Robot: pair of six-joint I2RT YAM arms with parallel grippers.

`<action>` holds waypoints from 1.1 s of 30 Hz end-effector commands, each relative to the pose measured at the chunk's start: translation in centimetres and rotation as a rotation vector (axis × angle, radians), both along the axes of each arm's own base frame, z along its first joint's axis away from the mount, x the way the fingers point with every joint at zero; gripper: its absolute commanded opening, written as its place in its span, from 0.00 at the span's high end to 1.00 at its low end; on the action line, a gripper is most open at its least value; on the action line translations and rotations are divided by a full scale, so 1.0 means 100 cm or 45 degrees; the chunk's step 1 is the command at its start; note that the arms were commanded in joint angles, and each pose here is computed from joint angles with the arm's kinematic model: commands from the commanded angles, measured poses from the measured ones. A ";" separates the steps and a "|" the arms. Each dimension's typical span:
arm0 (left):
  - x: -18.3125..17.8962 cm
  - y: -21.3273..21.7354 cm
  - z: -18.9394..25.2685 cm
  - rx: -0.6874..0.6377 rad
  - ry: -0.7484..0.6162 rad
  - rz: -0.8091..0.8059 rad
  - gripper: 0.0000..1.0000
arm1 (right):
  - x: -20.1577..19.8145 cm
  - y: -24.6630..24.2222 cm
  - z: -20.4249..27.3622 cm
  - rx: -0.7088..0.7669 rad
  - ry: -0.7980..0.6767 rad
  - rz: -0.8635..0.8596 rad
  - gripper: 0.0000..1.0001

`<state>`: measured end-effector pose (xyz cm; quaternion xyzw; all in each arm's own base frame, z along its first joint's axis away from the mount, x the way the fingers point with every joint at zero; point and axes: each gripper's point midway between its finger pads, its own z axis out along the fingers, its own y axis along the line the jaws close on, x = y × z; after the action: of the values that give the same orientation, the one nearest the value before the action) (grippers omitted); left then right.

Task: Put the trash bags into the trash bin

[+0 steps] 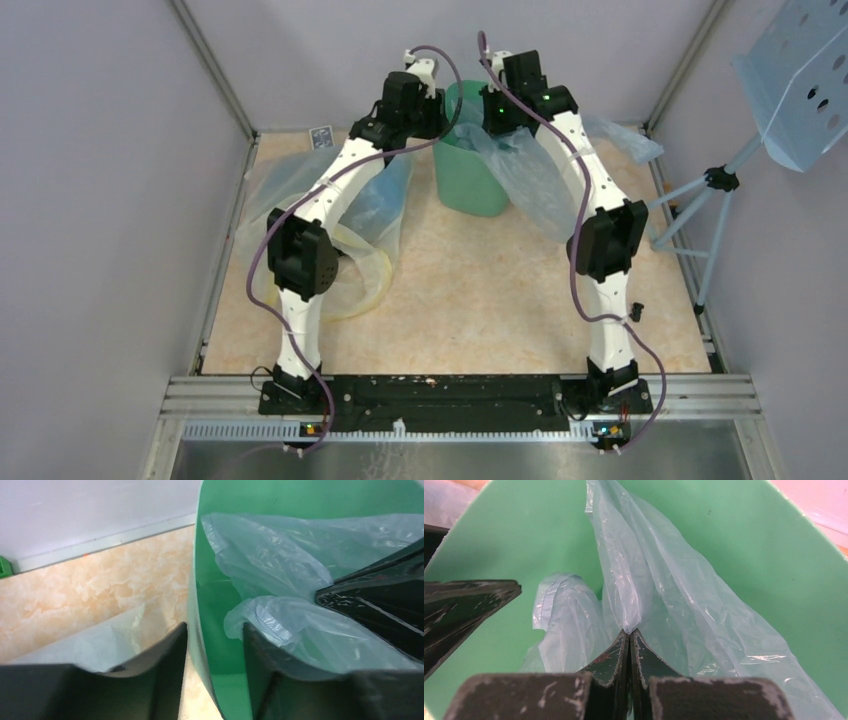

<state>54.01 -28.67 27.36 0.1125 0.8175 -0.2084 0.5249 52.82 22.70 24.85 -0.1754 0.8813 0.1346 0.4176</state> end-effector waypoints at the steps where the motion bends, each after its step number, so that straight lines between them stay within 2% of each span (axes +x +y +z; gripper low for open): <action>1: 0.006 0.003 0.016 0.010 -0.040 0.016 0.60 | -0.004 0.003 0.029 0.045 -0.060 0.015 1.00; 4: 0.002 0.002 0.019 0.005 -0.034 -0.009 0.92 | -0.008 0.005 0.028 0.036 -0.050 0.022 1.00; 5: -0.001 0.001 0.023 0.001 -0.036 -0.016 0.99 | -0.010 0.005 0.028 0.030 -0.042 0.024 1.00; 6: -0.004 0.001 0.026 -0.001 -0.033 -0.023 1.00 | -0.014 0.006 0.030 0.022 -0.040 0.027 1.00; 11: -0.035 -0.007 0.040 0.011 0.002 -0.079 1.00 | -0.043 0.006 0.029 -0.096 0.025 -0.010 1.00; 15: -0.075 -0.017 0.044 0.070 0.039 -0.133 1.00 | -0.079 0.002 0.018 -0.191 0.131 -0.033 1.00; 18: -0.105 -0.016 0.031 0.103 0.107 -0.154 1.00 | -0.111 0.002 0.005 -0.226 0.191 -0.037 1.00; 23: -0.149 0.000 0.019 0.061 0.219 -0.148 1.00 | -0.137 0.009 -0.020 -0.193 0.282 -0.052 1.00; 27: -0.171 0.015 0.024 0.040 0.203 -0.128 1.00 | -0.140 0.015 -0.002 -0.092 0.253 -0.078 1.00; 28: -0.173 0.017 0.024 0.040 0.202 -0.125 0.99 | -0.141 0.017 0.005 -0.059 0.241 -0.071 0.98; 30: -0.179 0.019 0.024 0.030 0.195 -0.133 0.94 | -0.144 0.023 0.016 -0.008 0.234 -0.053 0.86; 32: -0.185 0.019 0.024 0.011 0.183 -0.153 0.83 | -0.148 0.028 0.013 -0.023 0.262 -0.038 0.70; 33: -0.187 0.019 0.025 -0.001 0.173 -0.165 0.76 | -0.150 0.029 0.013 -0.035 0.272 -0.035 0.66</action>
<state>35.88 -26.23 26.14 0.1625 0.8770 -0.1981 0.4065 38.43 24.34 21.52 -0.1599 0.9425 0.0967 0.2769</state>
